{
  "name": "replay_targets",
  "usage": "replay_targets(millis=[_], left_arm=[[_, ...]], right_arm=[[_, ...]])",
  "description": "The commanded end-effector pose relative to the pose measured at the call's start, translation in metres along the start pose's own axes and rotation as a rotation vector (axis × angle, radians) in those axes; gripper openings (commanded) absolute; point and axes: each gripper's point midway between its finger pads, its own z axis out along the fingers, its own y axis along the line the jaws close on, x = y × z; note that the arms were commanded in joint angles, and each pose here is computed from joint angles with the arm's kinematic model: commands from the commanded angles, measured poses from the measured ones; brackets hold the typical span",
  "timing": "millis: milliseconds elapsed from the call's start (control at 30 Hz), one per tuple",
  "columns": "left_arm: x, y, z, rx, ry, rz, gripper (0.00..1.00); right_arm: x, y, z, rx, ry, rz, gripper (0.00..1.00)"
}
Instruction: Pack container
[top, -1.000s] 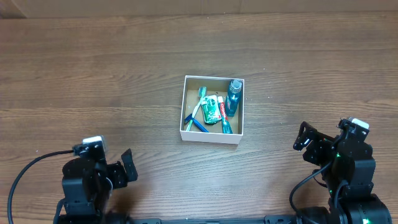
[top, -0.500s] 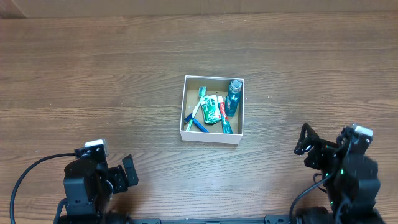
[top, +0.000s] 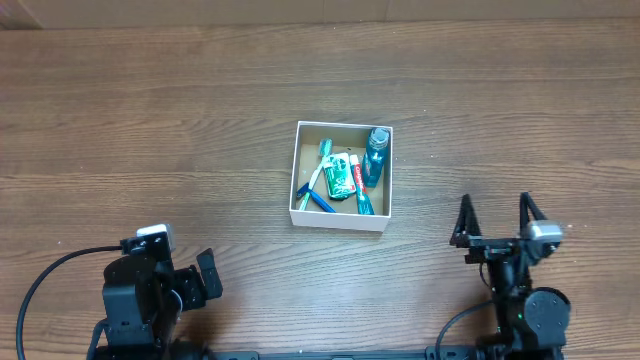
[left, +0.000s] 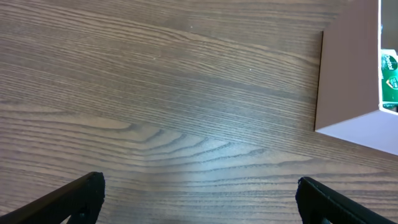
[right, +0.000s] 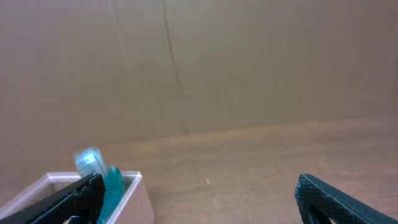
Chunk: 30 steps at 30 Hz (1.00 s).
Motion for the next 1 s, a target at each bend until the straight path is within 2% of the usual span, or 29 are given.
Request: replay_targets(millis=[0, 767, 867, 967], left_arm=[[0.0, -0.001, -0.001, 0.008, -0.006, -0.017, 1.0], [0.0, 0.004, -0.001, -0.017, -0.009, 0.003, 1.0], [-0.013, -0.001, 0.006, 0.006, -0.129, 0.098, 1.0], [-0.017, -0.013, 0.038, 0.07, -0.337, 0.182, 1.0]], right_arm=[[0.037, 0.002, 0.002, -0.034, 0.08, -0.058, 1.0], [0.036, 0.004, 0.002, -0.04, 0.078, -0.057, 1.0], [0.036, 0.004, 0.002, -0.04, 0.078, -0.057, 1.0], [0.036, 0.004, 0.002, -0.04, 0.078, -0.057, 1.0]])
